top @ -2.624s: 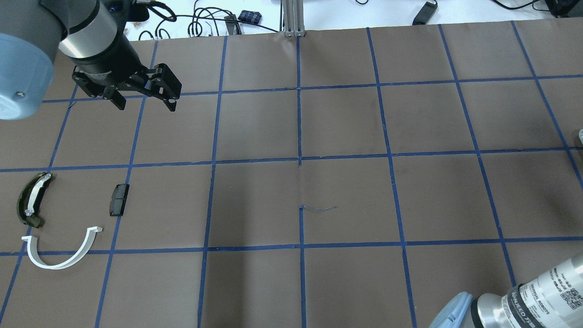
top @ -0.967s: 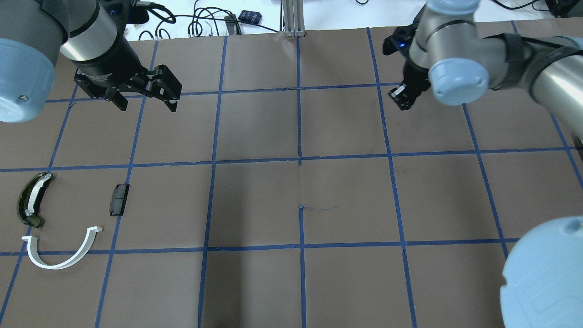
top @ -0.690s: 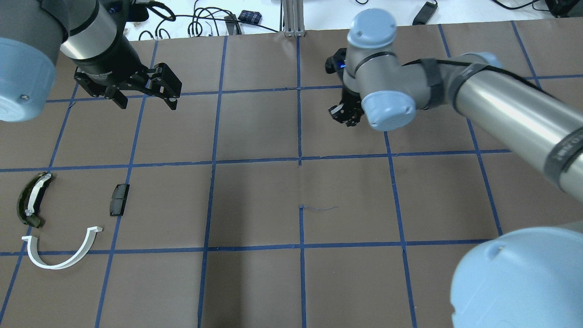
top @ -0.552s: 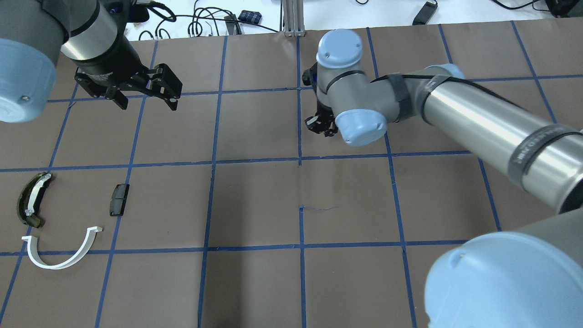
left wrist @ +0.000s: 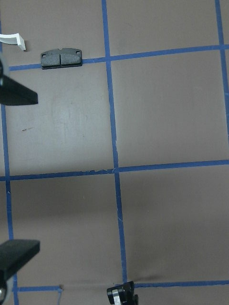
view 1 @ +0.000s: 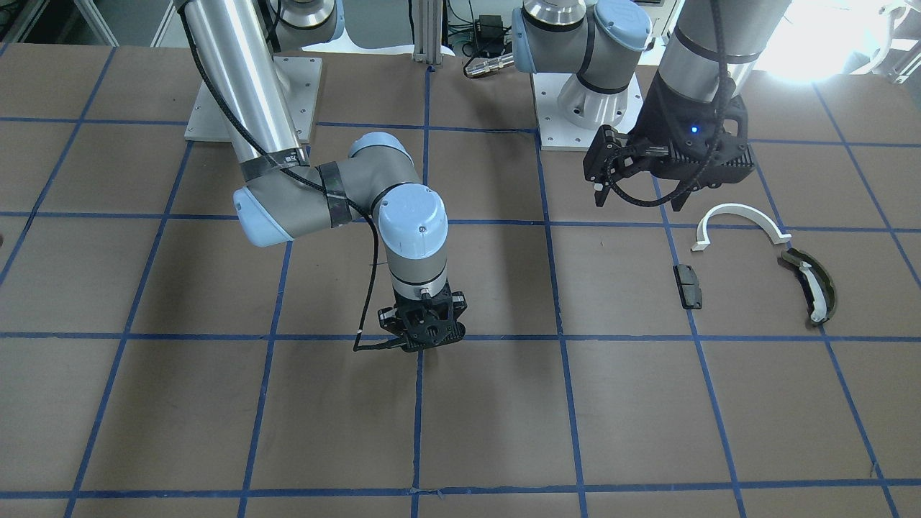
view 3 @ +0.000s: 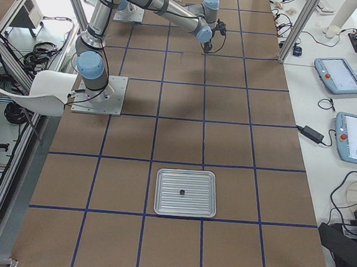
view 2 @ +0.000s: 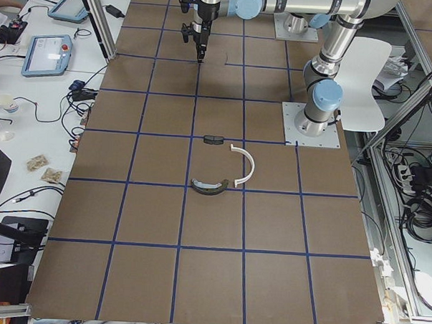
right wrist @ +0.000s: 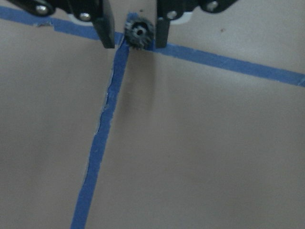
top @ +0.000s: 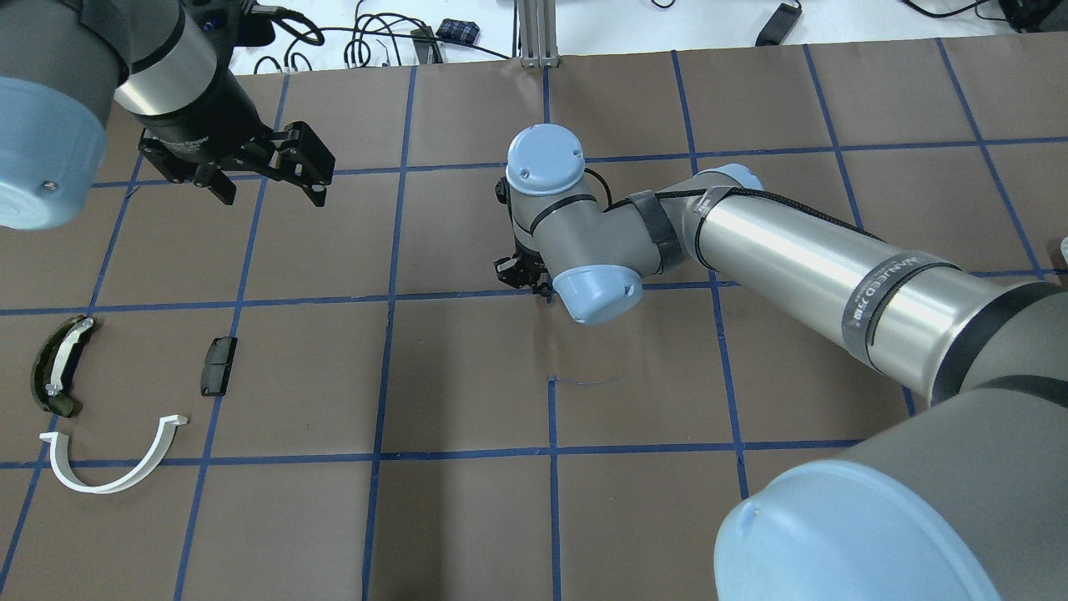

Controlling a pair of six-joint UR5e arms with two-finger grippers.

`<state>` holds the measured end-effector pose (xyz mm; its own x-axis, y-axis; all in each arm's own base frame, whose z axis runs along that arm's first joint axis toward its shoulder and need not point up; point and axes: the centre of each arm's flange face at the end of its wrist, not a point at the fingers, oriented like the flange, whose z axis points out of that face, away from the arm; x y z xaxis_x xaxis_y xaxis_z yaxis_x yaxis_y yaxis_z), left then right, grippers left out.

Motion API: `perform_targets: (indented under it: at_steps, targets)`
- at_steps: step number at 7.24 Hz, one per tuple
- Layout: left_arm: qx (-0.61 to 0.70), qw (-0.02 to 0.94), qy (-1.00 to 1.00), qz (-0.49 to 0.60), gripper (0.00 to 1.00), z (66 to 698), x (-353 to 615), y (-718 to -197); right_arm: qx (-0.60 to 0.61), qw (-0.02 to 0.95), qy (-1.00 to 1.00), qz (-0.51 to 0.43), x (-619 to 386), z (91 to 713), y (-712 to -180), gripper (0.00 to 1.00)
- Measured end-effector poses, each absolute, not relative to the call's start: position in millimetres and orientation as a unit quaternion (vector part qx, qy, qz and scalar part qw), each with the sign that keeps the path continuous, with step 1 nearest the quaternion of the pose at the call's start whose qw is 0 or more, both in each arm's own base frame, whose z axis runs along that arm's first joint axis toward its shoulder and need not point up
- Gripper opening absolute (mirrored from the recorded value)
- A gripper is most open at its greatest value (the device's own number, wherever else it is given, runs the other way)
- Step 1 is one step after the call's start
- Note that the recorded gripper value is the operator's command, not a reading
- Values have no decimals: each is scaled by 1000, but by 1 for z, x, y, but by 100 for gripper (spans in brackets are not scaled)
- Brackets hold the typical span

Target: Place bearing gear from tray to pile

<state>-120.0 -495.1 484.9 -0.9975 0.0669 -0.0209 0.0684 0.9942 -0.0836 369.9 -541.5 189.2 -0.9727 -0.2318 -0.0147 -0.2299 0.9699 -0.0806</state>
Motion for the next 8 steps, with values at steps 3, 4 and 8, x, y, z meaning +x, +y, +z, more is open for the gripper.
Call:
perform_targets:
  at_steps: [3,4,8]
  targets:
    - [30,10,999,-33,100,473,-119,-505,-93,-23,993,-68,336,245,-553,100]
    - [20,6,999,-29,100,464,-120,-512,-77,-37,994,-71,304,288,-553,100]
    - [18,-27,999,-26,100,345,-209,-569,-48,-52,996,-58,187,439,-501,100]
